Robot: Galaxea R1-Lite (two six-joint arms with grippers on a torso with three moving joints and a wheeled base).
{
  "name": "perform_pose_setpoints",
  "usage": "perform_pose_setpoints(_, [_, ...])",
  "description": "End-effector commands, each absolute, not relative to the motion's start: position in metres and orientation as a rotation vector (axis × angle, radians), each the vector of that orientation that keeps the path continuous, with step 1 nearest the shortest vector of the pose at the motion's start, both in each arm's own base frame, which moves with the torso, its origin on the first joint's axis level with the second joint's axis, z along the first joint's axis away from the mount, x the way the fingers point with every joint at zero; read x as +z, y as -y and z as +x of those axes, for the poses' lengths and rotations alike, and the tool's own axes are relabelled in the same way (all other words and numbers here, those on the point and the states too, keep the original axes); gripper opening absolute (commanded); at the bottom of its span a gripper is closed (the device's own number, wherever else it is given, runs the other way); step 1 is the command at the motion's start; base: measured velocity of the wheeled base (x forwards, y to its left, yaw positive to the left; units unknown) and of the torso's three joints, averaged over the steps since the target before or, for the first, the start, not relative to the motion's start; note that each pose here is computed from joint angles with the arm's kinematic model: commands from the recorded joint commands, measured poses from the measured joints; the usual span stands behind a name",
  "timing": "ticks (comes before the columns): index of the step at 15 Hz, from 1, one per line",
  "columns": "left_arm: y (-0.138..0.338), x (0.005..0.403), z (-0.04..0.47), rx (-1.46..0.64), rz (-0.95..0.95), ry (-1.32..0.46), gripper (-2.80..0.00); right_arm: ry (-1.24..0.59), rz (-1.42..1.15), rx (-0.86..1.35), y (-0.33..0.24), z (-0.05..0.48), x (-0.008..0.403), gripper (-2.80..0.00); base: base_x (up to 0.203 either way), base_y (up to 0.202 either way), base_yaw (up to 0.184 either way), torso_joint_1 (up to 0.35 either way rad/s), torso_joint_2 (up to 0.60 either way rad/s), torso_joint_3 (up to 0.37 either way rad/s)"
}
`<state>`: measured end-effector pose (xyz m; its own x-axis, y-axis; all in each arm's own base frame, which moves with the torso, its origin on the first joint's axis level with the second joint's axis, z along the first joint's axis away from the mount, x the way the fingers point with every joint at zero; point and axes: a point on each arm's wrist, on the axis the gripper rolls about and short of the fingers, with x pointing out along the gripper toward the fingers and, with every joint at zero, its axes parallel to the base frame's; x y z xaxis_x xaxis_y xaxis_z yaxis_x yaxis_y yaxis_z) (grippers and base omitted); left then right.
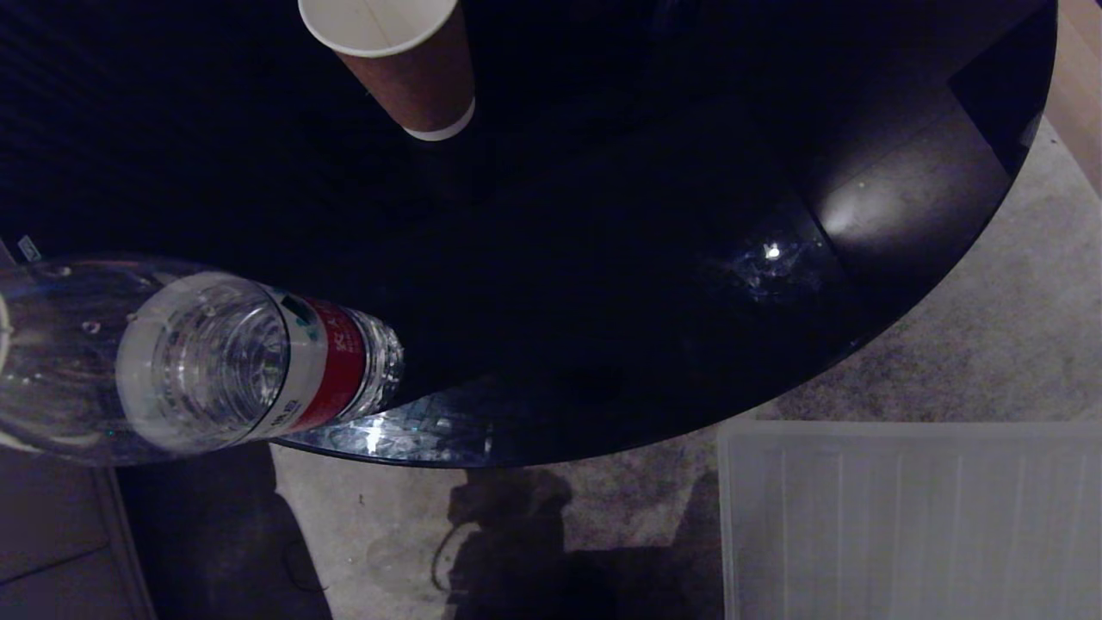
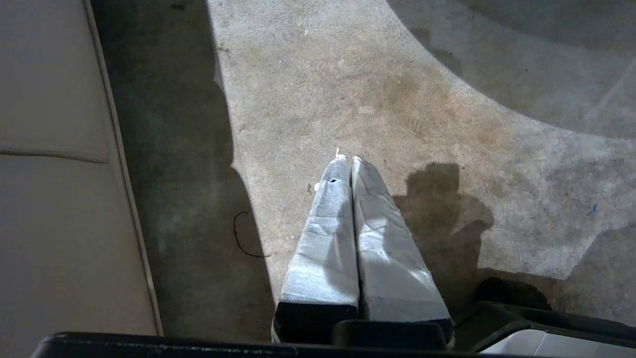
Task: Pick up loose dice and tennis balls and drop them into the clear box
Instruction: Close the lid
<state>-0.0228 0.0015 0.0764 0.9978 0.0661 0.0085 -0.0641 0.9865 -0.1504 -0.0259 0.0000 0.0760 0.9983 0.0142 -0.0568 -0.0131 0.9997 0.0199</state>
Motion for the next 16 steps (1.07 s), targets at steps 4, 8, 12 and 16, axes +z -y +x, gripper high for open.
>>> perform_pose_setpoints(4, [-0.0015,0.0764,-0.0229,0.065,-0.152,0.015,-2.80,-0.060,0.020,0.015,0.0000,-0.0259,0.0757,-2.80,0.000,0.000,0.000,0.000,0.00,0.000])
perform_pose_setpoints(8, [-0.0015,0.0764,-0.0229,0.065,-0.150,0.014,-2.80,-0.059,0.020,0.013,0.0001,-0.0259,0.0759,-2.80,0.000,0.000,0.000,0.000,0.00,0.000])
perform_pose_setpoints(12, [-0.0015,0.0764,-0.0230,0.065,-0.151,0.016,-2.80,-0.060,0.014,0.015,0.0000,-0.0259,0.0757,-2.80,0.000,0.000,0.000,0.000,0.00,0.000])
perform_pose_setpoints(16, [-0.0015,0.0764,-0.0229,0.065,-0.151,0.014,-2.80,-0.058,0.015,0.015,0.0000,-0.0259,0.0759,-2.80,0.000,0.000,0.000,0.000,0.00,0.000])
